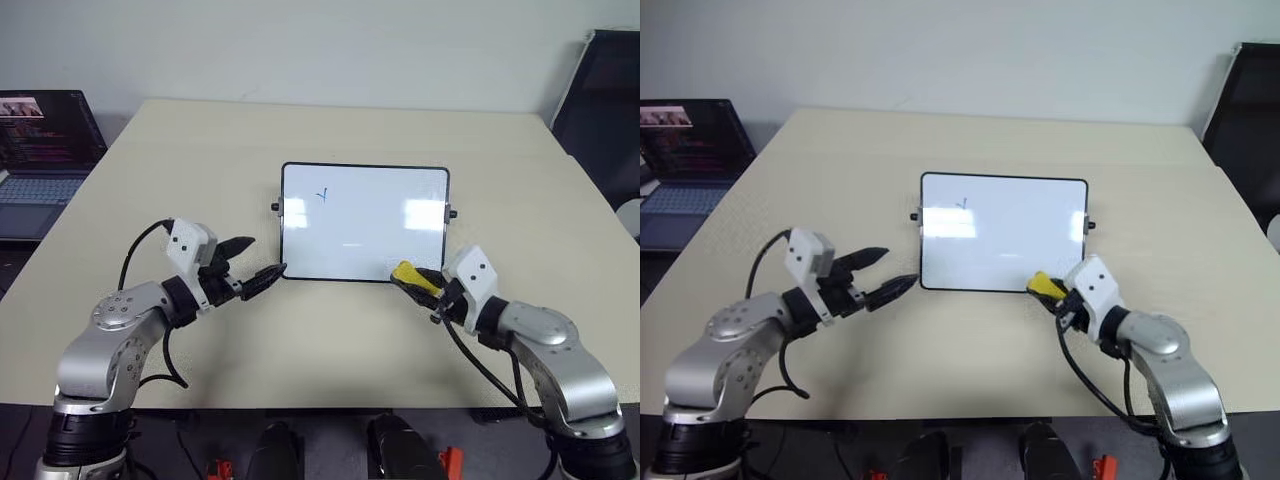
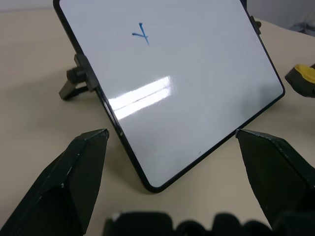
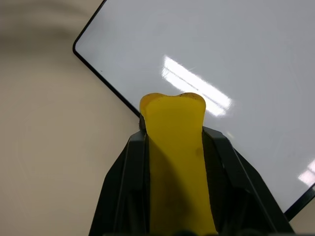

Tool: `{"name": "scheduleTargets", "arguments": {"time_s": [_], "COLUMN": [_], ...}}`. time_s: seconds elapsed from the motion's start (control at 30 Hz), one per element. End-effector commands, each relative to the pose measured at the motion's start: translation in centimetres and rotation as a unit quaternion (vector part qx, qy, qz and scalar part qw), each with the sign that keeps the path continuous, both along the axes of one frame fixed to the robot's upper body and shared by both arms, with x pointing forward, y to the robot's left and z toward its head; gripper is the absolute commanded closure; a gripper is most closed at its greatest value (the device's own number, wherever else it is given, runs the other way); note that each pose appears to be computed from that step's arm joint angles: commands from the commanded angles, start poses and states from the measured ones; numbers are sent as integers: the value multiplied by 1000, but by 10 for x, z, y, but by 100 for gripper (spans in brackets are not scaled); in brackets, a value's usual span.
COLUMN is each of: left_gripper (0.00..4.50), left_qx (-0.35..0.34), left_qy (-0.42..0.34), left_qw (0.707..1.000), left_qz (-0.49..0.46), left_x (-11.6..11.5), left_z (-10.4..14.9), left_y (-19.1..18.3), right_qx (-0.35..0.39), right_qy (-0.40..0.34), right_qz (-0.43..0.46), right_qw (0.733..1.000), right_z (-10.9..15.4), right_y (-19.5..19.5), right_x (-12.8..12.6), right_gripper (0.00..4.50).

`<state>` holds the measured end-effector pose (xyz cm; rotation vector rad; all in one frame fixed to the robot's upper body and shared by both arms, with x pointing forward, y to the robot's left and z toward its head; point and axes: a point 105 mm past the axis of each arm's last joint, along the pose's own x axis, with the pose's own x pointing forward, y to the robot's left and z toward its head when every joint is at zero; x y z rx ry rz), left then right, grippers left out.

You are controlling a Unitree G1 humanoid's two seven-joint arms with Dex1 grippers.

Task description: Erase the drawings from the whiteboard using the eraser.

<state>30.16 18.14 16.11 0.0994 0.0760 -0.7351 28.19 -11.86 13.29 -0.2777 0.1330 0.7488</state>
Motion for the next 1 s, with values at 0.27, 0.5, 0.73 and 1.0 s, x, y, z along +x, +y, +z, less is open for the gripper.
{"name": "scheduleTargets", "arguments": {"time_s": [0.27,0.5,0.73,1.0], "left_gripper": [0,0,0,0], "left_qx": [-6,-19,-36,-21], "left_qy": [-31,-52,-82,-73], "left_qw": [999,998,996,997], "left_qz": [14,16,23,23], "left_x": [-4,2,16,22], "left_z": [20,29,41,32], "left_y": [1,-4,-3,8], "right_qx": [29,15,8,-62], "right_qy": [-26,-55,-95,-195], "right_qz": [-15,-8,6,-3], "right_qw": [999,998,995,979], "right_z": [4,12,32,66], "right_y": [2,11,32,65], "right_x": [-1,10,34,94], "right_gripper": [340,340,340,340]}}
